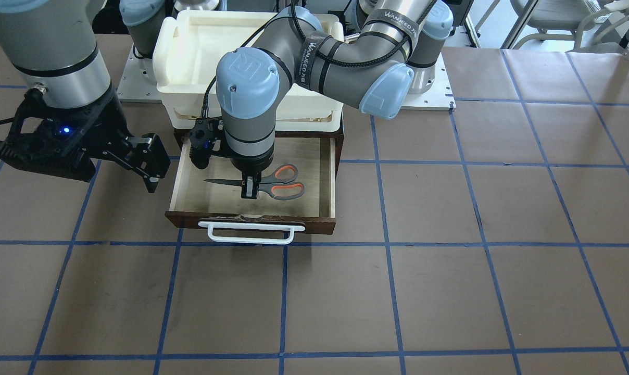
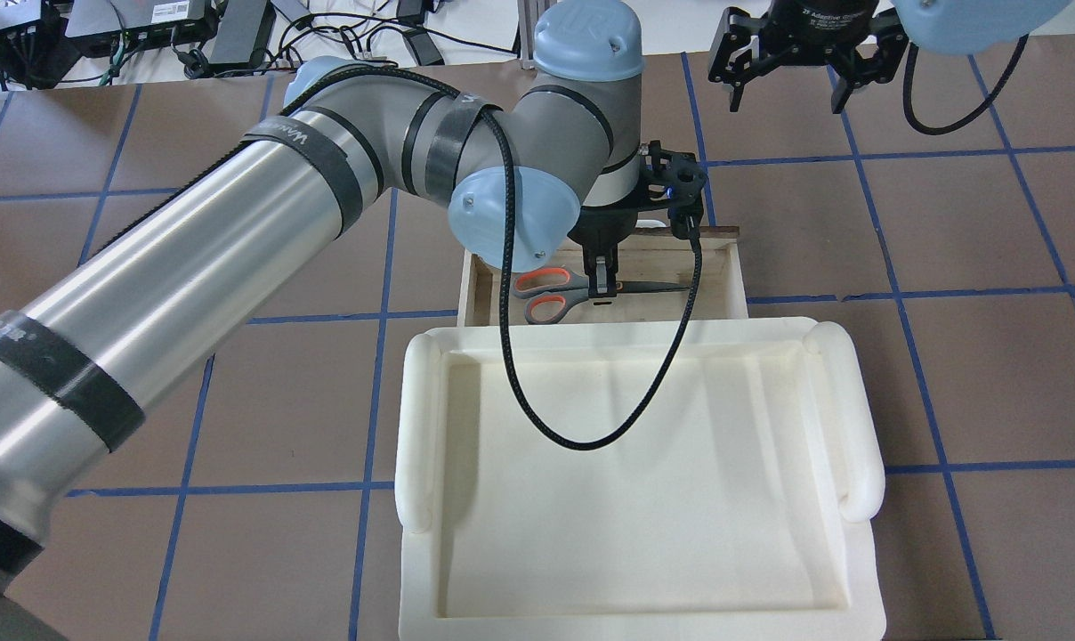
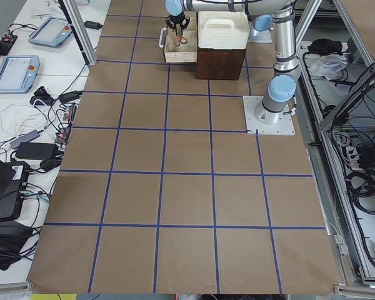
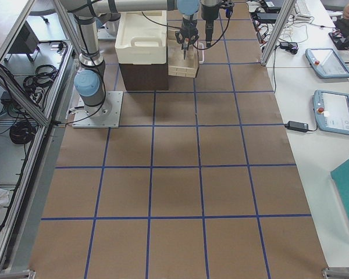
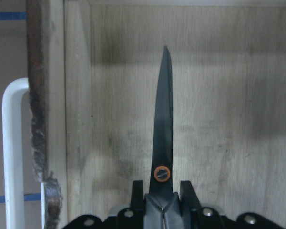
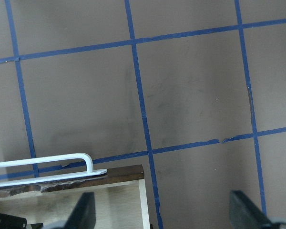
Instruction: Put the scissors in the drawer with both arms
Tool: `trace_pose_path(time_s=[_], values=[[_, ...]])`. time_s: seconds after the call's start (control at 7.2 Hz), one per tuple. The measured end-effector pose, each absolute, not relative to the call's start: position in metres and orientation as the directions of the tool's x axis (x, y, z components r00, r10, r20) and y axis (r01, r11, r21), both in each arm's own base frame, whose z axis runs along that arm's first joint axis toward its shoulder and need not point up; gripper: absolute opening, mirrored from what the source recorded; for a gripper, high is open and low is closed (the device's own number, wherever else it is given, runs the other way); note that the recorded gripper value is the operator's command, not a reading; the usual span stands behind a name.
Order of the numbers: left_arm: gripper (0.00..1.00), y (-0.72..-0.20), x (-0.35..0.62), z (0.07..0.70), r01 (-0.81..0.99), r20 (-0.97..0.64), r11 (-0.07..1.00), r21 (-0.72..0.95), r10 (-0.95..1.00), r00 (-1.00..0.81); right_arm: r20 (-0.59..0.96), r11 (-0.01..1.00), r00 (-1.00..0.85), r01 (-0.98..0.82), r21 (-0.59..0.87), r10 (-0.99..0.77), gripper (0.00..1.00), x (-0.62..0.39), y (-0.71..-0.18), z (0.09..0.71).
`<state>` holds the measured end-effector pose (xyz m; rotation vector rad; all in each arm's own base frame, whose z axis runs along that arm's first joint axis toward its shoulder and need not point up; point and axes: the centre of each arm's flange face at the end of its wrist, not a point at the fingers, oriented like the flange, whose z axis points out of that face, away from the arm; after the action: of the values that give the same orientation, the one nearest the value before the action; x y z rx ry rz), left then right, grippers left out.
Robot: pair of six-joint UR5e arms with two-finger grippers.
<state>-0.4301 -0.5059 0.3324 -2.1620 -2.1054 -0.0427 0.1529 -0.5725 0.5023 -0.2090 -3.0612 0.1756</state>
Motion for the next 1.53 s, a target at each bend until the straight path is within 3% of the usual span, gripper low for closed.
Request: trace_pose_path(time_s=[0.14, 0.28, 0.42, 0.56, 1.53], values=[[0.07, -0.504, -0.431, 0.331, 0.998, 0.117, -0.024, -0.066, 0.993, 0.032, 0.061, 0.985, -0.989, 0.128, -0.118, 0.136, 1.00, 0.152, -0.572, 0.503], [0.24, -0.502, -0.431, 0.330, 0.998, 0.126, -0.023, -0.061, 0.992, 0.031, 0.066, 0.985, -0.989, 0.123, -0.118, 0.132, 1.00, 0.152, -0.571, 0.504], [0.96, -0.501, -0.431, 0.329, 0.998, 0.133, -0.019, -0.054, 0.991, 0.026, 0.076, 0.986, -0.989, 0.119, -0.119, 0.129, 1.00, 0.152, -0.569, 0.504], [1.00, -0.499, -0.431, 0.328, 0.999, 0.138, -0.016, -0.048, 0.990, 0.023, 0.083, 0.986, -0.988, 0.117, -0.122, 0.127, 1.00, 0.152, -0.565, 0.506], [1.00, -0.497, -0.426, 0.354, 0.998, 0.098, -0.010, -0.062, 0.995, 0.017, 0.077, 0.990, -0.996, 0.023, -0.139, 0.034, 1.00, 0.155, -0.538, 0.524]])
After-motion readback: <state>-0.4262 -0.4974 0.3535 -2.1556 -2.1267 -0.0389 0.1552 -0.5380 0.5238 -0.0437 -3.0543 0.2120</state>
